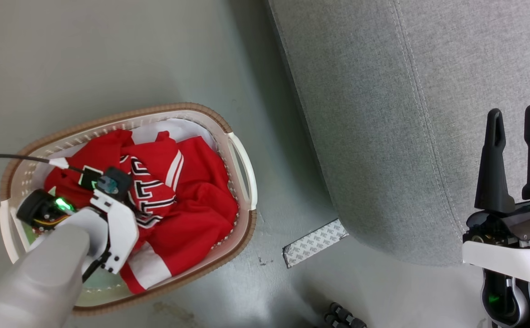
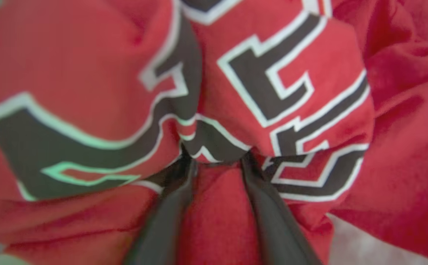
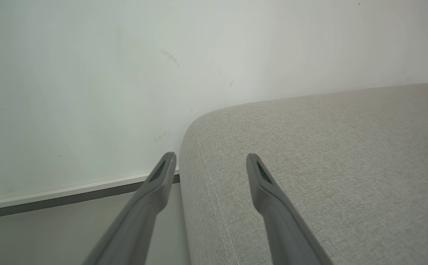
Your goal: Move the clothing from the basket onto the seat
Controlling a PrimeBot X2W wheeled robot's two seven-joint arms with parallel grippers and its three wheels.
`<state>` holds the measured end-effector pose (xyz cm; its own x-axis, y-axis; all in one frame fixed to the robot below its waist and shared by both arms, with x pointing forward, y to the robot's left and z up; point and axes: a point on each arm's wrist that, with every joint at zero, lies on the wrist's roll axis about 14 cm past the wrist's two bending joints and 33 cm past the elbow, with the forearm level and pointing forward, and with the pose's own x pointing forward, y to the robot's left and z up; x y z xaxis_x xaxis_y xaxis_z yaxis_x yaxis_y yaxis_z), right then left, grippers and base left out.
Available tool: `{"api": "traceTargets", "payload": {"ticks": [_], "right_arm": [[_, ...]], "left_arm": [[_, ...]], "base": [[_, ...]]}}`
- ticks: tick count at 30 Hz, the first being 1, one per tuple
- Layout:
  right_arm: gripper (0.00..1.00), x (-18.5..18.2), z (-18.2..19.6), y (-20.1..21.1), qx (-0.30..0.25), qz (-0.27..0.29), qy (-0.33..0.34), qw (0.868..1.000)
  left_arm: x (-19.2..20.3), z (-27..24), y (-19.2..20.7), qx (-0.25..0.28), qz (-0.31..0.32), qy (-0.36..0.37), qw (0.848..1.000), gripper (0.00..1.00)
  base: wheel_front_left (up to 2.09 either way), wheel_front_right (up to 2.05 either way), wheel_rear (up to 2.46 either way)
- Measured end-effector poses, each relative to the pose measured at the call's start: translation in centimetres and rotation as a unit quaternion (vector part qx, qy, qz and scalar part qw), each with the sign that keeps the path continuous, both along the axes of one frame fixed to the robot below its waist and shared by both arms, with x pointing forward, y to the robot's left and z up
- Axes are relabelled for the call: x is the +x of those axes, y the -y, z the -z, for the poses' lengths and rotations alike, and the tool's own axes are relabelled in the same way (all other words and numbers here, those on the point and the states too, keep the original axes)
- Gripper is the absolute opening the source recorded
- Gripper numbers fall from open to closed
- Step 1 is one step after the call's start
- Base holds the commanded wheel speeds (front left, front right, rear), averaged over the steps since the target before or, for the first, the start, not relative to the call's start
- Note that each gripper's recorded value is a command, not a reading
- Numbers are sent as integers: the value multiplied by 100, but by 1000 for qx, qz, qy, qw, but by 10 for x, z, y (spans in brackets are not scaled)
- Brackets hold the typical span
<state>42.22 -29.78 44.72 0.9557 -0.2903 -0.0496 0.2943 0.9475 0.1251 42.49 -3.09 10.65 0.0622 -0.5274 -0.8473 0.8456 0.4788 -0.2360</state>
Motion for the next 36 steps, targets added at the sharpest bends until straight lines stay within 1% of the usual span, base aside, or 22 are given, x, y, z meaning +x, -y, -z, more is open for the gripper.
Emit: {"api": "traceTargets", "payload": {"ticks": [5, 8, 13, 16, 23, 30, 36], "right_arm": [[100, 1, -2, -2, 2, -3, 2, 1000], [100, 3, -12, -3, -5, -8, 14, 1000], [100, -1, -34, 1, -30, -9, 35, 999], [100, -2, -50, -2, -41, -15, 56, 997], [100, -10, -81, -14, -43, -31, 97, 994], [100, -24, -97, -33, -16, -53, 126, 990], [100, -35, -100, -58, 10, -84, 136, 987]], "left_arm": [[7, -8, 5, -24, -15, 12, 1000, 0], [13, -22, 13, -48, -29, 22, 998, 0], [11, -72, 46, -124, -49, 45, 990, 0], [12, -105, 53, -156, -64, 67, 983, 0], [11, -187, 61, -229, -105, 110, 961, 0], [6, -260, 53, -279, -134, 165, 937, 0], [5, -321, 43, -322, -161, 215, 908, 0]], "base": [[0, 0, 0], [0, 0, 0], [0, 0, 0], [0, 0, 0], [0, 0, 0], [0, 0, 0], [0, 0, 0]]}}
